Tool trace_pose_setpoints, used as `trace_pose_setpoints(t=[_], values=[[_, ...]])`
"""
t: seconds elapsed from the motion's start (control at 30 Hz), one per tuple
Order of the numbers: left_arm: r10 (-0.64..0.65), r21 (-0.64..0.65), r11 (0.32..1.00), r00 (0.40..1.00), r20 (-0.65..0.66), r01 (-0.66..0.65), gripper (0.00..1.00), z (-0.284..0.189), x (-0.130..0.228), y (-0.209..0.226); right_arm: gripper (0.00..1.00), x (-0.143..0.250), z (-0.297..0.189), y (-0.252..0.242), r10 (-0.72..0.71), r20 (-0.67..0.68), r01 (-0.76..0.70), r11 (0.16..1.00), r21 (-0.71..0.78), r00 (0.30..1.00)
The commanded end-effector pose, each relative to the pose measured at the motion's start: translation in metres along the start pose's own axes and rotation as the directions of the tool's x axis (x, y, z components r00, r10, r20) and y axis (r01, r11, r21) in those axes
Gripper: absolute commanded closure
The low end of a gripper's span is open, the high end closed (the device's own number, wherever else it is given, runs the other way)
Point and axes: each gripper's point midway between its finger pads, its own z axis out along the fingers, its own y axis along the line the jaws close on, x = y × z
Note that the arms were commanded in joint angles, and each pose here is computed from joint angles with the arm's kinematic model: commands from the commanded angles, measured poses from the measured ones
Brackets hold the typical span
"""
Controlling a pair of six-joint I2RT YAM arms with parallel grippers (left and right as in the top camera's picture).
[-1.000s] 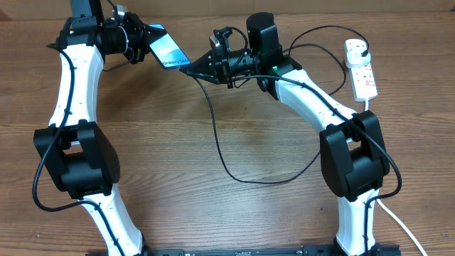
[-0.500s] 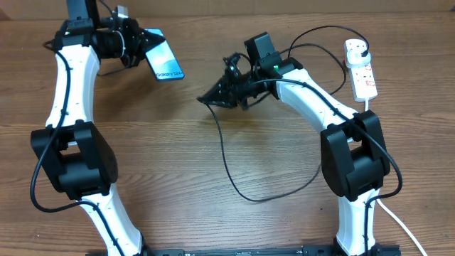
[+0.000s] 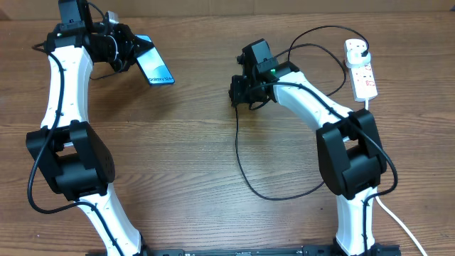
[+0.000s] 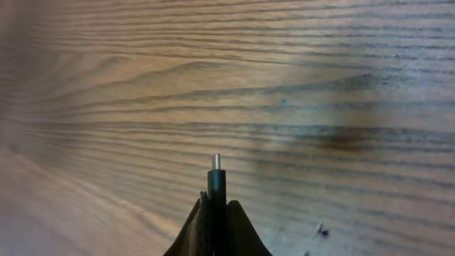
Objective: Plug charger to phone and switch on socket
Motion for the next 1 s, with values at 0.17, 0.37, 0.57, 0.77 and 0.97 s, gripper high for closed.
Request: trace_pose_setpoints(t=[0.17,0.37,0.57,0.77,0.97], values=[[0.031,0.005,0.999,0.999,-0.005,-0.031,0.96,0.002,0.002,-0.004,0.91,0.023,0.032,-0.025,-0.13,-0.078,0.138,0.986,0.098,0.988],[0.033,0.003,0.999,0.999,-0.003,-0.033,0.96,0.002,0.002,-0.004,0.64,0.02,0.028,-0.03,-0.113,-0.078,0.121,0.986,0.118,0.991],[0.046,-0.001,0.999,0.999,-0.001,-0.046,0.96,0.002,0.001,-0.003,0.5,0.031,0.021,-0.032,-0.034,-0.149,0.042,0.998,0.048,0.988],[0.06,-0.002,0.998,0.998,-0.008,-0.06,0.96,0.002,0.003,-0.003,0.5,0.05,0.017,-0.03,0.005,-0.23,0.0,1.0,0.021,0.973],[0.067,-0.008,0.998,0.998,-0.019,-0.067,0.96,0.002,0.006,-0.001,0.49,0.056,0.021,-0.023,0.046,-0.249,-0.05,0.999,-0.011,0.967]])
